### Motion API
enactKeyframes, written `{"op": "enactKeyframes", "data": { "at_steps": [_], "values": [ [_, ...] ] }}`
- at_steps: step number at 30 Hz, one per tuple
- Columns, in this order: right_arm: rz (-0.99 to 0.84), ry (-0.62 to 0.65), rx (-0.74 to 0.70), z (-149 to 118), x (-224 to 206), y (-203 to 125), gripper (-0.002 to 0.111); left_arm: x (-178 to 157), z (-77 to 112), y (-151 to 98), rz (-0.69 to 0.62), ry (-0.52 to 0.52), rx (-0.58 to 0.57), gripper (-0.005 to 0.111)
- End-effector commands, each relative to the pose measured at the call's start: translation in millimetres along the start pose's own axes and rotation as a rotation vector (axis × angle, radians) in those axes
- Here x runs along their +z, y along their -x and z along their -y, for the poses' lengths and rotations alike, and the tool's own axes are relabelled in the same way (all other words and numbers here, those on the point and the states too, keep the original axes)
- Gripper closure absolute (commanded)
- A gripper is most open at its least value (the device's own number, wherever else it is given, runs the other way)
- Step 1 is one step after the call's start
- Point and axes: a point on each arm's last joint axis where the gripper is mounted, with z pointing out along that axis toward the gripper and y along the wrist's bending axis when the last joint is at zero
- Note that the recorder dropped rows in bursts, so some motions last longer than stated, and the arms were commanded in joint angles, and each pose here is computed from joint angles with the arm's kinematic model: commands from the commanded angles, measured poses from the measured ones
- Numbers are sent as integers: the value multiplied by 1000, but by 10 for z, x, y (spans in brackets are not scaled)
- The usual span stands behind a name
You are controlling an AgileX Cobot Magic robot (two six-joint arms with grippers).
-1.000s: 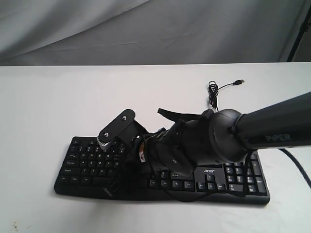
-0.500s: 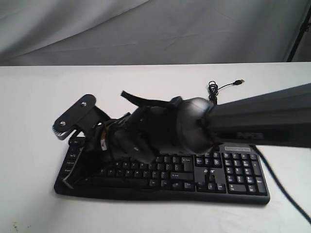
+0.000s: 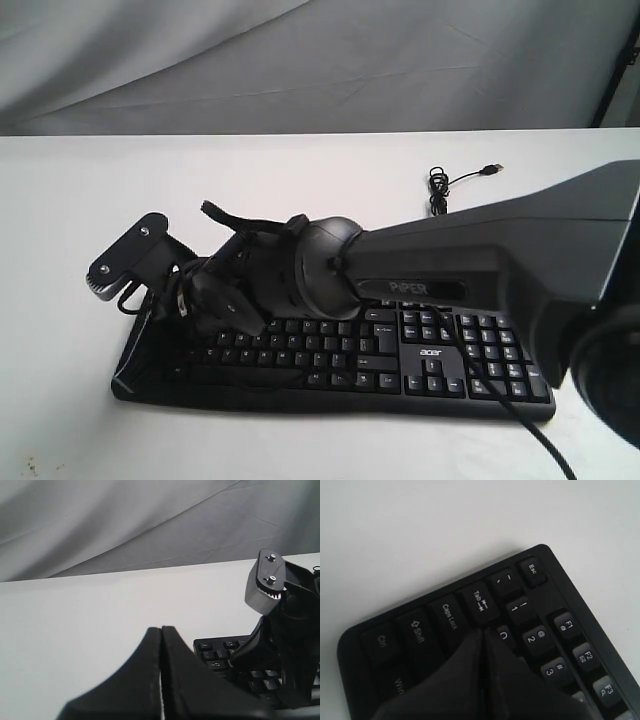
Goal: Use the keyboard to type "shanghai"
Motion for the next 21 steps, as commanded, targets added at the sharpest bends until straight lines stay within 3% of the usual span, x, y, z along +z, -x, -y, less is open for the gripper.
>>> {"op": "enactKeyframes", "data": {
  "at_steps": [1,10,16,21],
  "values": [
    [12,3,-5,-8,2,30,108,1,2,-8,4,-3,-1,107],
    [-10,14,3,-58,37,-6,108,1,2,-8,4,-3,-1,107],
    [12,-13,-47,6,-376,163,108,1,2,-8,4,-3,-1,107],
    [58,-36,48,181,-803,-215,108,1,2,-8,4,-3,-1,107]
  ]
}}
